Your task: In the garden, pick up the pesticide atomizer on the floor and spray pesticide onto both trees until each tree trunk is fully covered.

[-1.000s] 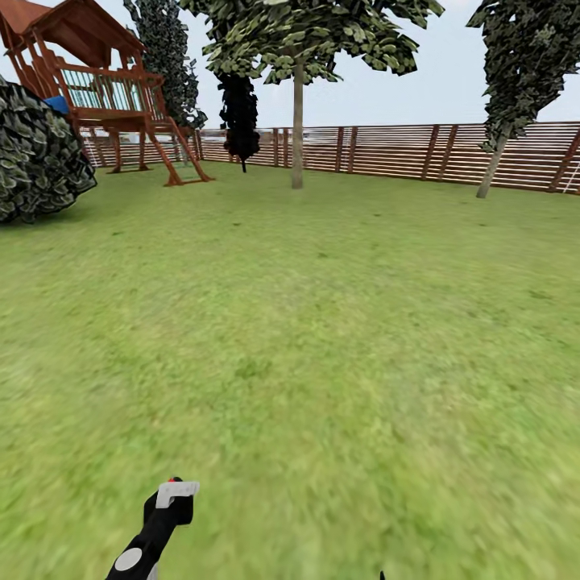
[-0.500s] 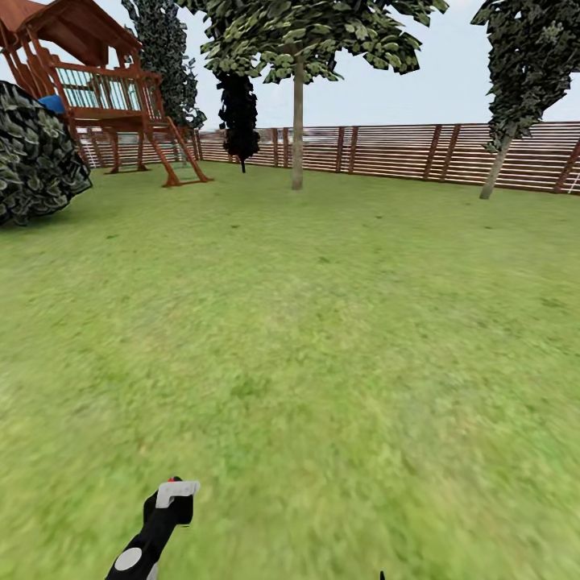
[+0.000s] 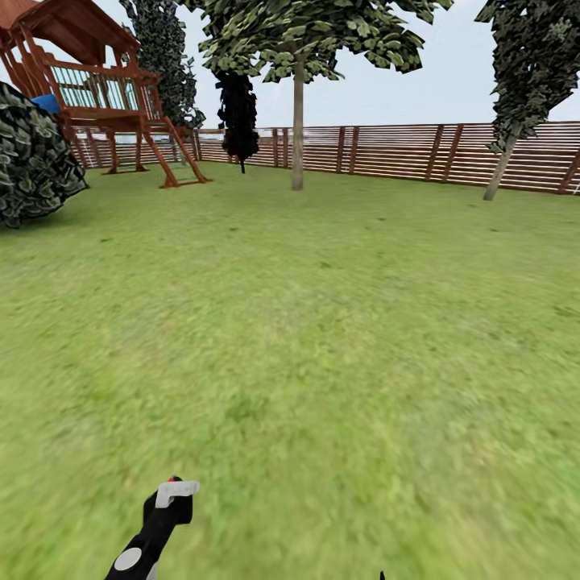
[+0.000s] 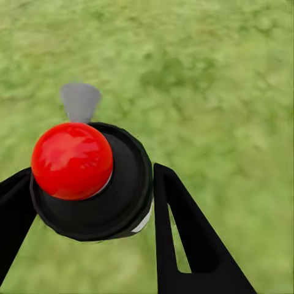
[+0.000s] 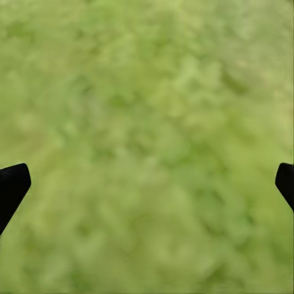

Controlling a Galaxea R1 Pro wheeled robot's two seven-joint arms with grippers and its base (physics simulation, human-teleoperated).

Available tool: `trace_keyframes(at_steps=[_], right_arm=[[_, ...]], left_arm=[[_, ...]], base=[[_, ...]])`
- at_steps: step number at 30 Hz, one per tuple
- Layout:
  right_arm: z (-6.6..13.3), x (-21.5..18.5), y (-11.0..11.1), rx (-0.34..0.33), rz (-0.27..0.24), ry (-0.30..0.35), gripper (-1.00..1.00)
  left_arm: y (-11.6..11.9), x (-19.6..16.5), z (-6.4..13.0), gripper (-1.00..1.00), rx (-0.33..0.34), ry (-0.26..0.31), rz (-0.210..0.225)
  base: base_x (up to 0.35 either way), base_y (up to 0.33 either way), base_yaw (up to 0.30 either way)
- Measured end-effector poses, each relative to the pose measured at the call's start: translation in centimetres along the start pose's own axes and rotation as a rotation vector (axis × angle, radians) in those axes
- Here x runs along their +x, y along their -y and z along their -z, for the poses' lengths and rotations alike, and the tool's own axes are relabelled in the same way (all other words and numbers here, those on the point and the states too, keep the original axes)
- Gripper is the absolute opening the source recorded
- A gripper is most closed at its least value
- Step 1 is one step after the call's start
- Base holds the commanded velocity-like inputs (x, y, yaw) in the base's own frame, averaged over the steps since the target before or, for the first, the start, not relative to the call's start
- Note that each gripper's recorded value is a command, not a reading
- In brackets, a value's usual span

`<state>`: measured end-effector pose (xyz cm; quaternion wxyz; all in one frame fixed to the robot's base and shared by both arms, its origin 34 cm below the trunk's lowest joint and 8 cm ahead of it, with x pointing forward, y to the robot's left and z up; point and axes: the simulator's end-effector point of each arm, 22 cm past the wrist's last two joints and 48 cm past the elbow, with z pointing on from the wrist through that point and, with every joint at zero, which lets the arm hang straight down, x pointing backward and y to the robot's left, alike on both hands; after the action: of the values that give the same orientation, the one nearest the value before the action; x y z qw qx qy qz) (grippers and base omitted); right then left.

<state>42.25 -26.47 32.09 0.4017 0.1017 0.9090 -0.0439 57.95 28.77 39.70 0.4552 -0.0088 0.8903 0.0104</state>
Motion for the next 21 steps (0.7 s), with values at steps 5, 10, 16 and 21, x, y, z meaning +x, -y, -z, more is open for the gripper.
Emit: trace_keyframes(at_steps=[5,10,16,21], right_arm=[[0.0,0.0,0.0,0.0,0.0,0.0,1.0],[0.0,0.0,0.0,0.0,-0.001,0.0,1.0],[0.0,0.0,0.0,0.0,0.0,0.0,1.0],[0.0,0.0,0.0,0.0,0.0,0.0,1.0]], left_arm=[[-0.2,0.0,0.0,-1.0,-0.003,0.0,0.001],[0.0,0.0,0.0,-1.0,0.0,0.0,0.0],[-0.4,-1.5,-0.2,-1.0,-0.011,0.032,0.003],[-0.4,-2.0,-0.2,-1.0,-0.012,0.044,0.004]], base=[[0.341,0.0,0.0],[0.341,0.0,0.0],[0.341,0.0,0.0],[0.341,0.0,0.0]])
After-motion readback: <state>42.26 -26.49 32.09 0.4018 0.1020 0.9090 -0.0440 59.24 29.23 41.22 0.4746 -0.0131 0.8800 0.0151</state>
